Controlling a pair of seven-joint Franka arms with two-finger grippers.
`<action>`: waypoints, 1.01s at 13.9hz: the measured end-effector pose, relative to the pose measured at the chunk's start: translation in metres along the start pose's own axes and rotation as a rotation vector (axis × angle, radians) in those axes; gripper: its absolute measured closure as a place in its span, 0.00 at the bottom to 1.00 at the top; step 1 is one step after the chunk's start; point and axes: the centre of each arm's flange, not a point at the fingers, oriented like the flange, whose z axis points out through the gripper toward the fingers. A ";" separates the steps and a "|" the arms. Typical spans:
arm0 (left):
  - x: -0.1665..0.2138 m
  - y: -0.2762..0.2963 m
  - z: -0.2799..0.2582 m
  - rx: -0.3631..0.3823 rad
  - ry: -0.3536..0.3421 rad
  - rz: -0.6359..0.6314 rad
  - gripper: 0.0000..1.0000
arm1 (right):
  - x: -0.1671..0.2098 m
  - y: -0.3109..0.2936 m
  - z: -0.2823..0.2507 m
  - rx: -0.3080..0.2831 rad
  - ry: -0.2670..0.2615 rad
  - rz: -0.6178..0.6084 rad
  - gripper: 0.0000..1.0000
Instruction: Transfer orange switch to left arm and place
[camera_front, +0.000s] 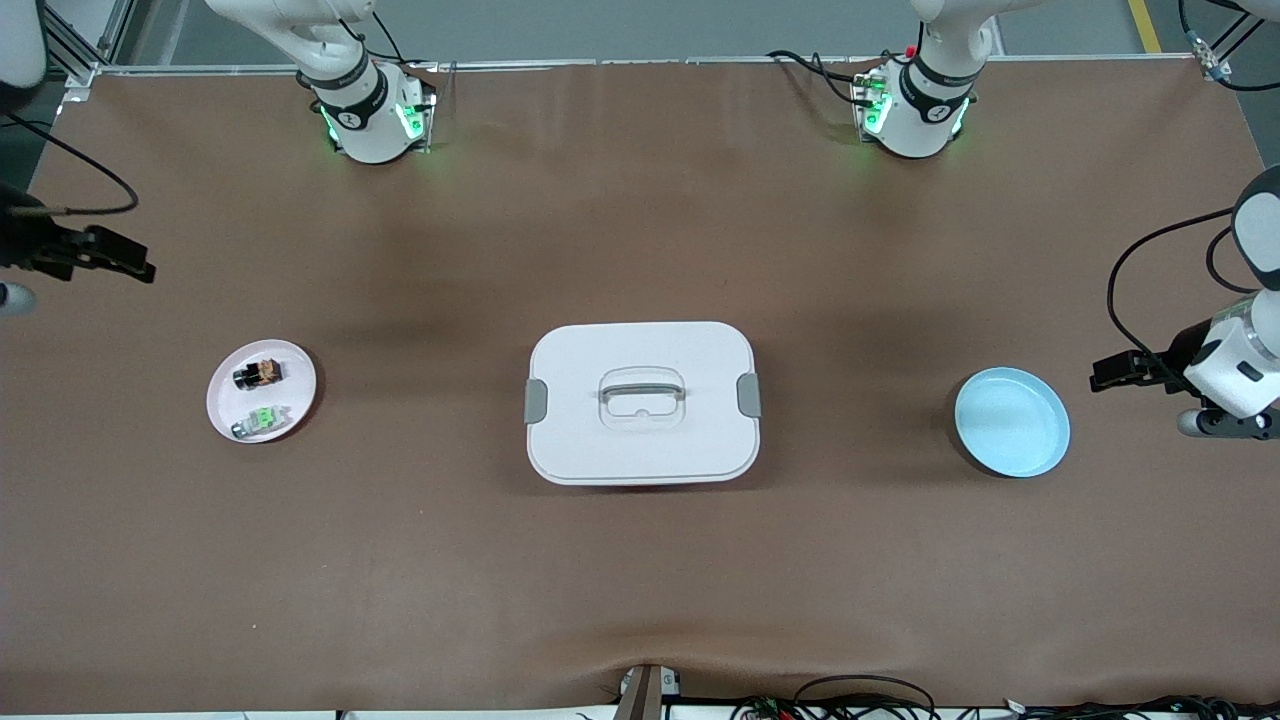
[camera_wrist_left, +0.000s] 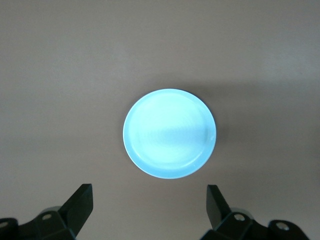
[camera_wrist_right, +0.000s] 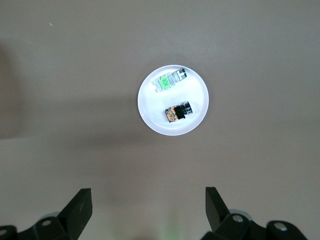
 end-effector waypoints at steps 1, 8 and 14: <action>0.003 -0.005 0.011 -0.003 -0.001 -0.006 0.00 | 0.004 0.004 0.020 0.001 -0.003 0.006 0.00; 0.013 -0.029 0.099 -0.026 -0.013 -0.041 0.00 | 0.014 0.046 0.156 0.005 0.008 -0.083 0.00; 0.010 -0.060 0.157 -0.047 -0.044 -0.091 0.00 | 0.028 0.057 0.237 -0.004 0.028 -0.081 0.00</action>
